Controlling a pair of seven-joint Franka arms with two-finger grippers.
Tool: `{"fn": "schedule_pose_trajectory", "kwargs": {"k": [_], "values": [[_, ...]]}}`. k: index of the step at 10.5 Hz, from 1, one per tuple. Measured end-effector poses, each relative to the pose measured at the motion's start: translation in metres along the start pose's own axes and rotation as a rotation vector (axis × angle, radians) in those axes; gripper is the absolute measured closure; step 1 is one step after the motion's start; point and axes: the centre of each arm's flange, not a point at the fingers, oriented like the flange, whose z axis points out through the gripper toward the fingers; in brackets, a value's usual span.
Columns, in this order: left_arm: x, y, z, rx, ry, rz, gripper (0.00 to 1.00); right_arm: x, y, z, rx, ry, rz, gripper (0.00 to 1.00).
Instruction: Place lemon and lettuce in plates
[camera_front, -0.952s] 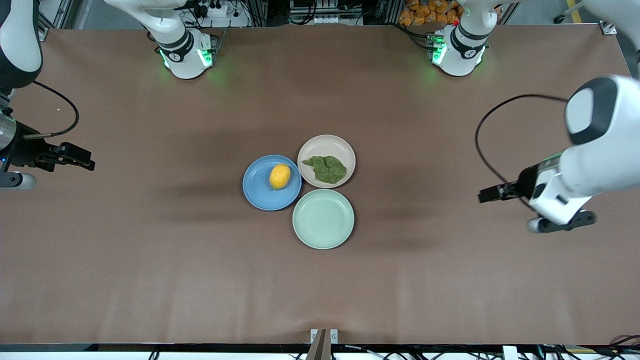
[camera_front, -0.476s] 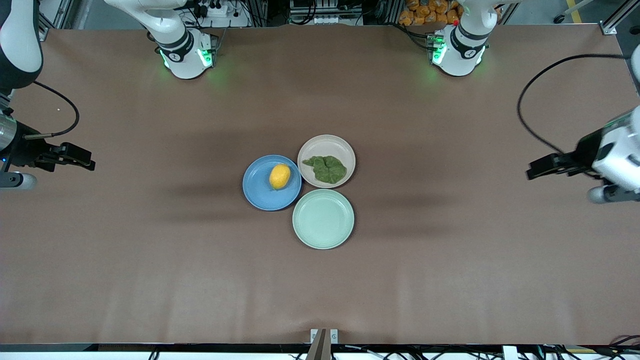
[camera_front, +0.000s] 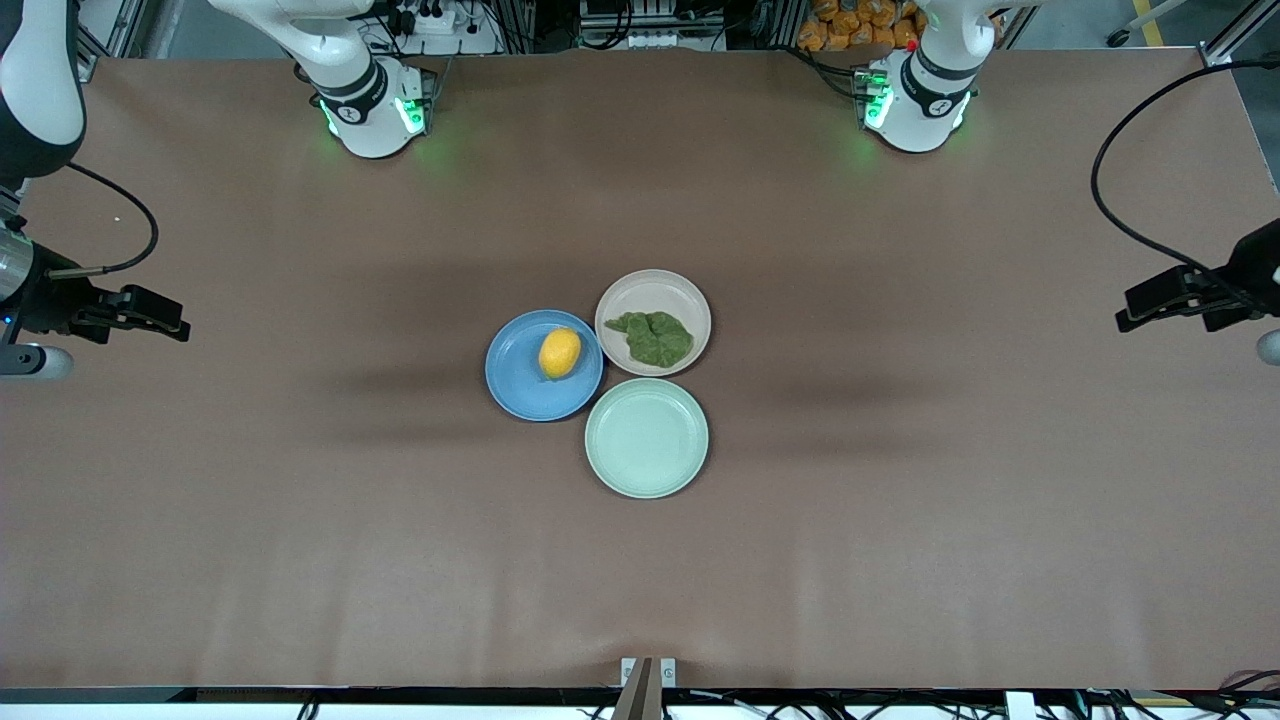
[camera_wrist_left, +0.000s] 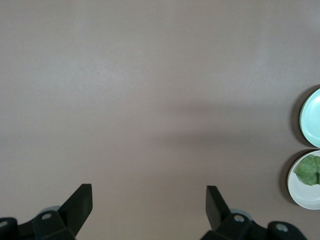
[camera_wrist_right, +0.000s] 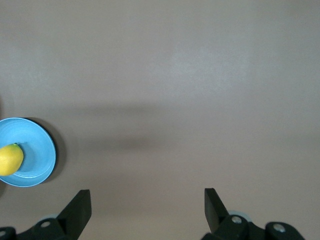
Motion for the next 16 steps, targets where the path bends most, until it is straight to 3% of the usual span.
{"fn": "schedule_pose_trajectory", "kwargs": {"k": [4,16], "values": [[-0.002,0.011,-0.017,0.043,0.028,0.005,0.0,0.001,0.0,0.0,-0.001,0.005,0.0,0.0],[-0.023,0.017,-0.048,0.047,0.035,0.011,0.0,0.002,0.007,-0.005,-0.004,0.028,0.013,0.0]]}}
